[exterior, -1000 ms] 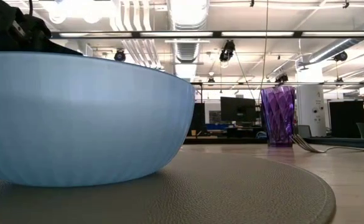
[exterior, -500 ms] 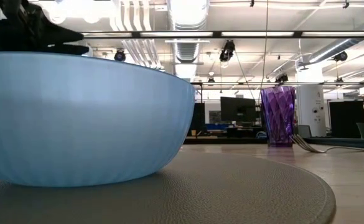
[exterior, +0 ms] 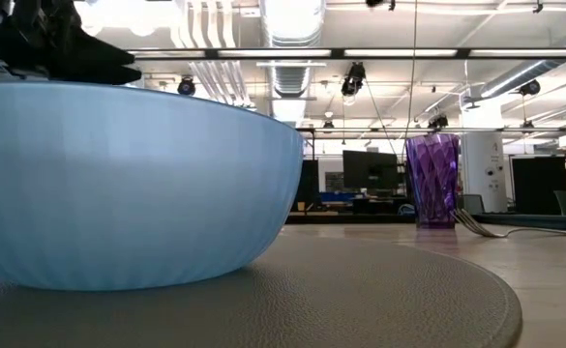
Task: Pick & Place Utensil
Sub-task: Put the purple cup to the top right of the brown placemat
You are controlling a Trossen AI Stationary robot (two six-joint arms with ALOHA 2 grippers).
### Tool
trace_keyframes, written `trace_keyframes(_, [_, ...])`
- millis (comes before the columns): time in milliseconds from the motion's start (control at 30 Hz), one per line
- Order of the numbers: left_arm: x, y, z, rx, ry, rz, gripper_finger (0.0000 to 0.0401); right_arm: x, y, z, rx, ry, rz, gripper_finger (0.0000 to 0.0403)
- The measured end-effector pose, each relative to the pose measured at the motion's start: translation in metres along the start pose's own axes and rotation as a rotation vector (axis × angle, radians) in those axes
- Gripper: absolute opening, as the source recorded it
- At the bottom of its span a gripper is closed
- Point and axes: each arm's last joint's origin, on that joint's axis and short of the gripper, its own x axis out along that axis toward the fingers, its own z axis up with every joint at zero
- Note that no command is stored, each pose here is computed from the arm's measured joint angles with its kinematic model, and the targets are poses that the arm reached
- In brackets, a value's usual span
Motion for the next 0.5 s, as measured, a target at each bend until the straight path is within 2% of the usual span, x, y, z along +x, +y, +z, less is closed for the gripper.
trace_keyframes(133, [0.001, -0.001, 0.001, 0.021, 0.093, 0.011, 0.0172, -0.007, -0.019, -0.022, 0.131, 0.029, -0.271, 0.0084])
trace_keyframes(200, [0.001, -0.001, 0.001, 0.028, 0.148, 0.020, 0.0172, -0.011, -0.028, -0.035, 0.202, 0.035, -0.356, 0.0084])
trace_keyframes(367, [-0.003, -0.001, 0.014, 0.027, 0.248, 0.038, 0.0171, -0.023, -0.049, -0.064, 0.386, 0.018, -0.429, 0.0084])
trace_keyframes(500, [-0.007, -0.002, 0.031, 0.031, 0.261, 0.041, 0.0171, -0.029, -0.063, -0.086, 0.532, 0.013, -0.490, 0.0084])
